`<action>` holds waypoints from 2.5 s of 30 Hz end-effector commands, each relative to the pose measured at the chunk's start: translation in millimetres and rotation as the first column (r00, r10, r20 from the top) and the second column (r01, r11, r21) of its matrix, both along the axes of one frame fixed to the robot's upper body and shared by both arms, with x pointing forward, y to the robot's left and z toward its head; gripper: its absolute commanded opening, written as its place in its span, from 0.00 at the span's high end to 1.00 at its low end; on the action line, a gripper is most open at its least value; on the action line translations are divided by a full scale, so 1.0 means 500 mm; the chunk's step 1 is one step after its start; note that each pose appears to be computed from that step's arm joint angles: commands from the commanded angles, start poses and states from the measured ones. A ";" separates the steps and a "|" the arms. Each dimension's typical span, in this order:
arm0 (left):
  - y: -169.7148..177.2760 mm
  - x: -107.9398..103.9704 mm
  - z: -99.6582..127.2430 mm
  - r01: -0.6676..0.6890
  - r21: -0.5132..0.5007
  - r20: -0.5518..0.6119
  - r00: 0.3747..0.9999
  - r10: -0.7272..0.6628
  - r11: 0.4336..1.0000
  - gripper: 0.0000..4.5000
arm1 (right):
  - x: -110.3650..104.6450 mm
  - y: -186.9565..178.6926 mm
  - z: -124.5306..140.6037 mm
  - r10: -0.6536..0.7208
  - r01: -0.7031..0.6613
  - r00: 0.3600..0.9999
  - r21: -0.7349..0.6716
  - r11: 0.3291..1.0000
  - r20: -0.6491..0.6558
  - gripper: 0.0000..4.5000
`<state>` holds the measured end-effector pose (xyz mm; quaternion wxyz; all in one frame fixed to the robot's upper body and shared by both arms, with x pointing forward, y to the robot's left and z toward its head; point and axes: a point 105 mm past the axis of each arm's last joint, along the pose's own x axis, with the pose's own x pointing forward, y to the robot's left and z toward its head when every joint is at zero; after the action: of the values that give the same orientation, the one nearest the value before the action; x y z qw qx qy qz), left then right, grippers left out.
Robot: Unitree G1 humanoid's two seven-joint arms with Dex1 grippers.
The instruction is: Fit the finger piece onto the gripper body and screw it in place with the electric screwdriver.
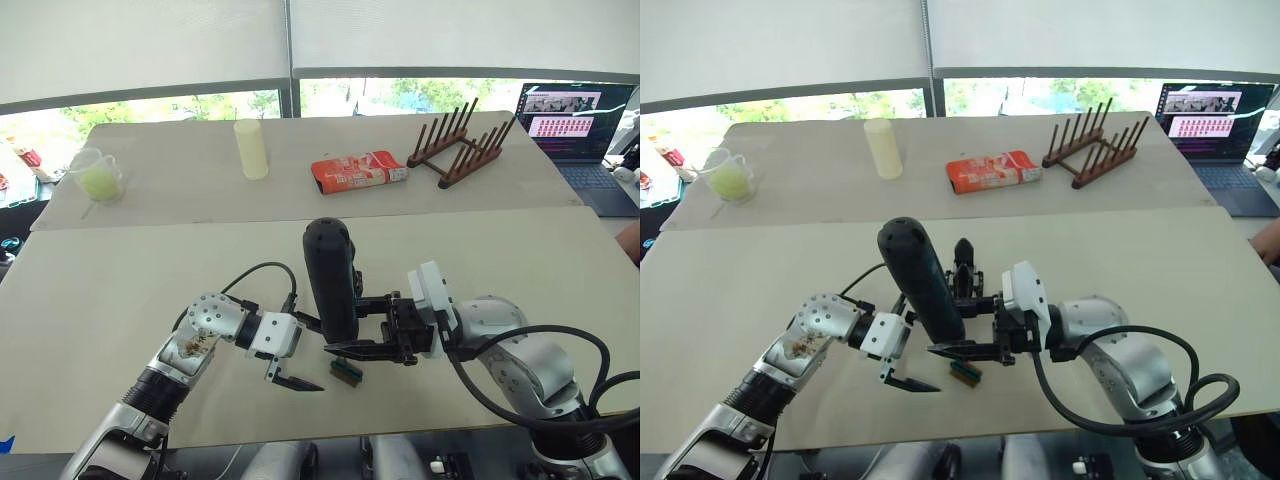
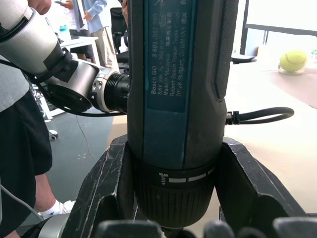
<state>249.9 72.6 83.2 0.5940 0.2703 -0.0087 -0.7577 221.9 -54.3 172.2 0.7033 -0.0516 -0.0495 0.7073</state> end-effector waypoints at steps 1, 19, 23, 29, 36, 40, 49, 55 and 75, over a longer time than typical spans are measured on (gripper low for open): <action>-0.004 0.003 0.014 0.007 -0.014 0.031 1.000 -0.007 1.000 0.00 | -0.007 0.003 0.024 0.020 -0.022 0.999 0.031 0.999 0.046 0.58; -0.005 0.004 0.012 0.001 -0.017 0.027 1.000 -0.001 1.000 0.00 | -0.018 0.007 0.043 0.036 -0.039 0.997 0.047 0.998 0.066 0.58; -0.006 0.005 0.012 -0.002 -0.018 0.028 1.000 0.002 1.000 0.00 | -0.023 0.008 0.051 0.044 -0.048 0.996 0.053 0.997 0.073 0.58; -0.003 0.007 0.011 -0.018 -0.021 0.027 0.999 0.018 1.000 0.00 | -0.026 0.006 0.061 0.052 -0.056 0.996 0.055 0.997 0.079 0.58; 0.007 0.016 0.014 -0.090 -0.042 0.002 0.996 0.090 0.995 0.00 | -0.027 0.004 0.084 0.066 -0.072 0.993 0.059 0.996 0.099 0.58; 0.015 0.015 0.017 -0.131 -0.055 -0.023 0.991 0.129 0.990 0.00 | -0.024 0.003 0.099 0.068 -0.075 0.992 0.062 0.995 0.105 0.58; 0.043 0.039 0.029 -0.354 -0.106 -0.114 0.933 0.343 0.929 0.00 | -0.014 0.007 0.139 0.085 -0.095 0.988 0.072 0.993 0.128 0.58; 0.035 0.069 0.019 -0.483 -0.141 -0.128 0.874 0.468 0.864 0.00 | -0.007 0.012 0.164 0.091 -0.102 0.987 0.084 0.991 0.129 0.58; -0.054 0.153 0.002 -0.627 -0.213 -0.179 0.779 0.601 0.749 0.00 | 0.004 0.012 0.175 0.081 -0.090 0.988 0.069 0.994 0.128 0.58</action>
<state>324.3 48.6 78.3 0.8416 0.1332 0.0257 -0.5228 227.4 -44.8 243.9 0.6713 -0.0590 -0.0899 0.7333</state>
